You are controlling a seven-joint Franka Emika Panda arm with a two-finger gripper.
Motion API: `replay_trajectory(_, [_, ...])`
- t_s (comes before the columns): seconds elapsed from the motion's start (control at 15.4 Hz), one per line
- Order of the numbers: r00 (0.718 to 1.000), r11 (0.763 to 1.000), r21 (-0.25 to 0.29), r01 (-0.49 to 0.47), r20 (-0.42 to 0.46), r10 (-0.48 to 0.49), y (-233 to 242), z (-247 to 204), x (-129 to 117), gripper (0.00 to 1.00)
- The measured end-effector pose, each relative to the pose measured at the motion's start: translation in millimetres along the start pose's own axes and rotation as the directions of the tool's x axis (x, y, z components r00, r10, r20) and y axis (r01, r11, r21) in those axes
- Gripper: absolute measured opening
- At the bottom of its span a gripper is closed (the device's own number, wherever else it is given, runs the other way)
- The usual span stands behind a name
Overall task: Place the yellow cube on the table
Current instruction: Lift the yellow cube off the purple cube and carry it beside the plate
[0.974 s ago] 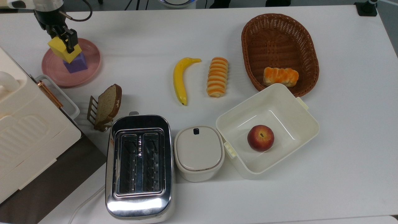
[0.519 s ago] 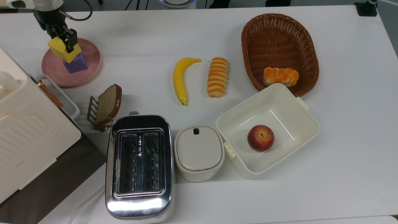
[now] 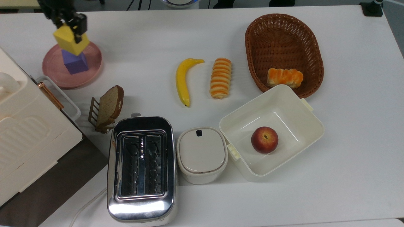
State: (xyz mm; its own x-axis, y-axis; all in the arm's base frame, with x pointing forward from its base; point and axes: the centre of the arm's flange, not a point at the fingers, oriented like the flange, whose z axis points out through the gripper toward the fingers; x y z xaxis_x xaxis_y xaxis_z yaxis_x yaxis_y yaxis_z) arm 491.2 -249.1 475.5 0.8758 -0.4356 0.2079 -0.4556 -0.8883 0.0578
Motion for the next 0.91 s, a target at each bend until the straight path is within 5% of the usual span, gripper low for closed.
replay_trajectory(0.45, [0.967,0.967,0.044,0.252,0.034,-0.254,-144,12,-19,0.6])
replay_trajectory(0.91, [0.945,0.944,0.046,0.327,0.012,-0.328,-193,38,-12,0.6])
